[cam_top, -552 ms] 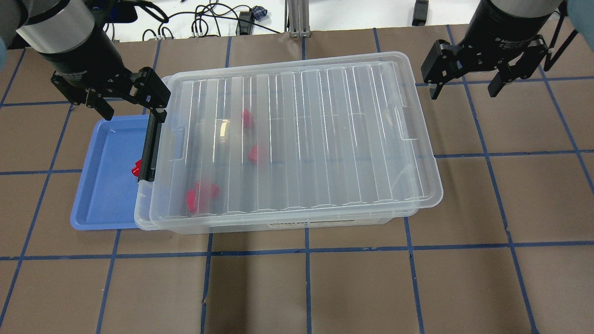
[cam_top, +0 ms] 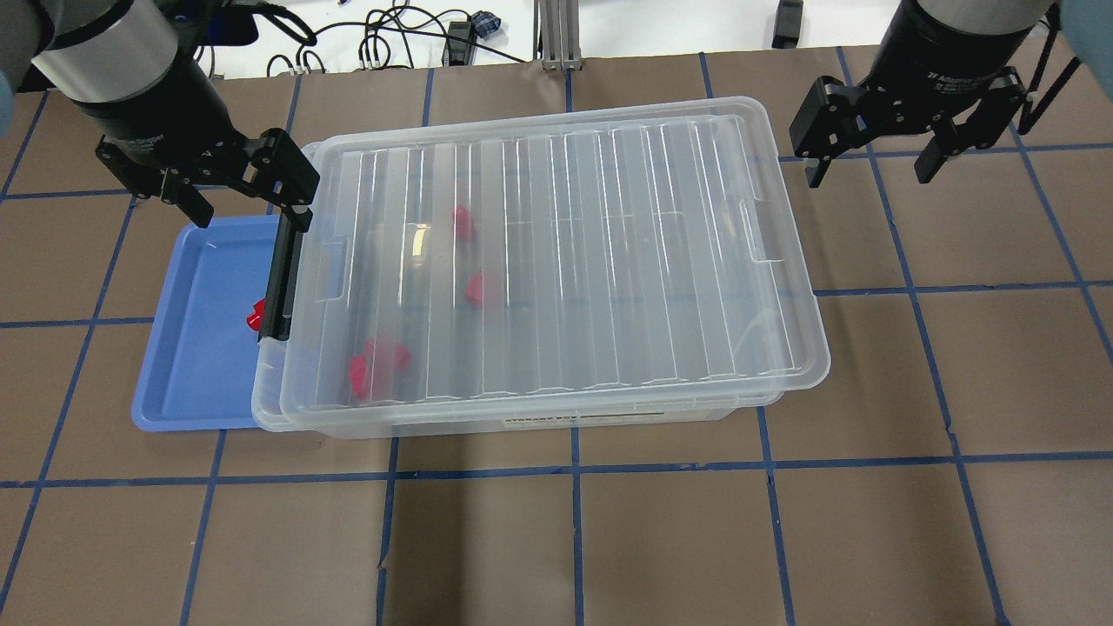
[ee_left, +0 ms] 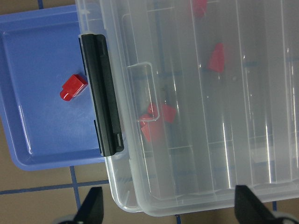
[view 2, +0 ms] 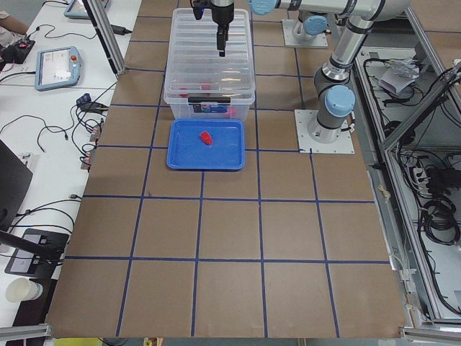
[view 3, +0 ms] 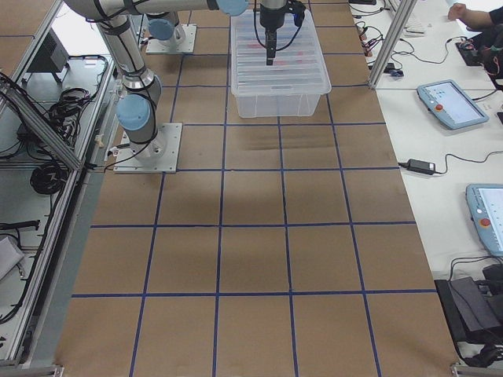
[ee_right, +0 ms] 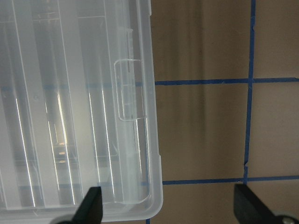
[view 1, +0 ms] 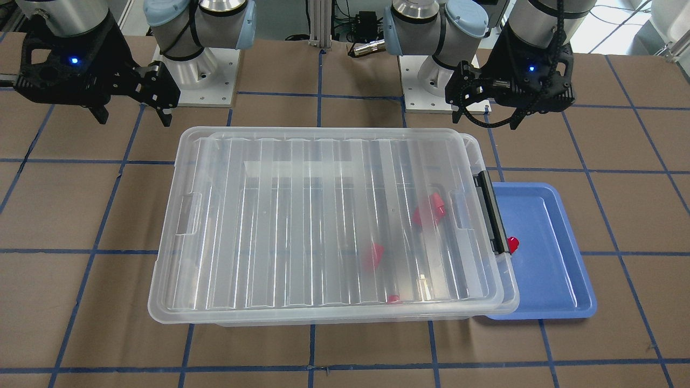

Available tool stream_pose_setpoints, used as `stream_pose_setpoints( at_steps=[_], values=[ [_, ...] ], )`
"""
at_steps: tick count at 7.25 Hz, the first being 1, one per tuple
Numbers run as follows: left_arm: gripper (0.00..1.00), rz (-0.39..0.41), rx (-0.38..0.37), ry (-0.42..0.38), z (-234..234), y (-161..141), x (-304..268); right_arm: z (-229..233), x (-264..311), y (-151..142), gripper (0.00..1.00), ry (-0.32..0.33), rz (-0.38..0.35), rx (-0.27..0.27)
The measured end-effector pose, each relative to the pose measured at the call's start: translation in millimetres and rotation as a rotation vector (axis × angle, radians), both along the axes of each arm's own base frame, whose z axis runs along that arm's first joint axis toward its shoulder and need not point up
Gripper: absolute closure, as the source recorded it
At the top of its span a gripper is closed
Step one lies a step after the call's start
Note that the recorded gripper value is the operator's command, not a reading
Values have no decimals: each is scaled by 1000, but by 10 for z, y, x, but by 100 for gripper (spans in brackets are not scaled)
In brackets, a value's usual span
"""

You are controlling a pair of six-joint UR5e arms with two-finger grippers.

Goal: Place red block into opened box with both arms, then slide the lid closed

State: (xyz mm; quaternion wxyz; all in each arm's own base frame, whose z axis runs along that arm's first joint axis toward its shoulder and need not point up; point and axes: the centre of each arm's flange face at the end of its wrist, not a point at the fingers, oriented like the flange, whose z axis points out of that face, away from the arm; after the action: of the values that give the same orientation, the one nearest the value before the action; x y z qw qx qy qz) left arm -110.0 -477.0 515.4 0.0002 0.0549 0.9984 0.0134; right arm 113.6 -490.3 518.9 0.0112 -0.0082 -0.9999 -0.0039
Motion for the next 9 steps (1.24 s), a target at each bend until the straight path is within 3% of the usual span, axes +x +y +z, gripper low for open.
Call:
stream_pose_setpoints(
  at_steps=[2, 4, 6, 9],
  values=[
    [0, -72, -1, 0, -27, -63, 152, -187, 0, -97, 0, -1, 8, 36],
    [0, -192, 18, 11, -205, -245, 755, -541, -15, -357, 0, 4, 9, 80],
    [0, -327, 39, 32, -641, -494, 1424, -888, -35, -711, 0, 12, 3, 50],
    [0, -329, 58, 64, -1514, -803, 2018, -1352, -54, -981, 0, 11, -1, 90]
  ],
)
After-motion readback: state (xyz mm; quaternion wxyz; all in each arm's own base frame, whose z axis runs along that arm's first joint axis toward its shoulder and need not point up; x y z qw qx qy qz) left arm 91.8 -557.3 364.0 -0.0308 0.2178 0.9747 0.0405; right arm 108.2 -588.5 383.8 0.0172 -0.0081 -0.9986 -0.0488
